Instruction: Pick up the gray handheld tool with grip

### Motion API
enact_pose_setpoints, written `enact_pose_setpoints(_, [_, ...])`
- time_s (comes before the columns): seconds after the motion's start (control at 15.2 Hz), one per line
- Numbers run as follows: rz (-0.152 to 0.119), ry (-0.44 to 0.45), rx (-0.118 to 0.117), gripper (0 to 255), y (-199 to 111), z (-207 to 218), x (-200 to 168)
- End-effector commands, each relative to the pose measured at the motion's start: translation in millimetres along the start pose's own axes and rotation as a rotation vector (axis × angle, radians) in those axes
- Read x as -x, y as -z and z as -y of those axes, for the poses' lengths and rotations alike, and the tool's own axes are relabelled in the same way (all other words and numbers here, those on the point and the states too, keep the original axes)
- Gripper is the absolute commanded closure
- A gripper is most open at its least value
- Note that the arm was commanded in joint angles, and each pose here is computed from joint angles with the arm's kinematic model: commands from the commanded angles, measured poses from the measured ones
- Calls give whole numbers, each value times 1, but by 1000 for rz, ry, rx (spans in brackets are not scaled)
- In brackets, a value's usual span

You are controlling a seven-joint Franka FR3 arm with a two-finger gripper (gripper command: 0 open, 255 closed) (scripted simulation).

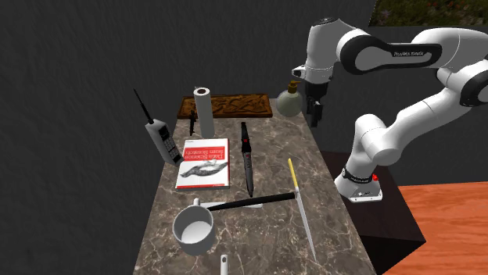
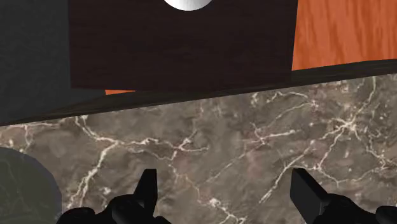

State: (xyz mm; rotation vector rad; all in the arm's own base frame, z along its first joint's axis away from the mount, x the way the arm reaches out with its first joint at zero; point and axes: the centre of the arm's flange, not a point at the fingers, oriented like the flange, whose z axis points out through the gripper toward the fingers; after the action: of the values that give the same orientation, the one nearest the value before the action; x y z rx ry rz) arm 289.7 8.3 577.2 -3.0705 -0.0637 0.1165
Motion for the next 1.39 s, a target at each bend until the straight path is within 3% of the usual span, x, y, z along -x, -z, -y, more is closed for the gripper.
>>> enact_pose_setpoints(0.0, [0, 0, 0, 0, 0, 0, 0])
enact_pose_setpoints(0.59, [-84, -528, 26, 0, -11, 104, -55])
enact_pose_setpoints(1.32, [-188, -1173, 58, 0, -17, 171, -181])
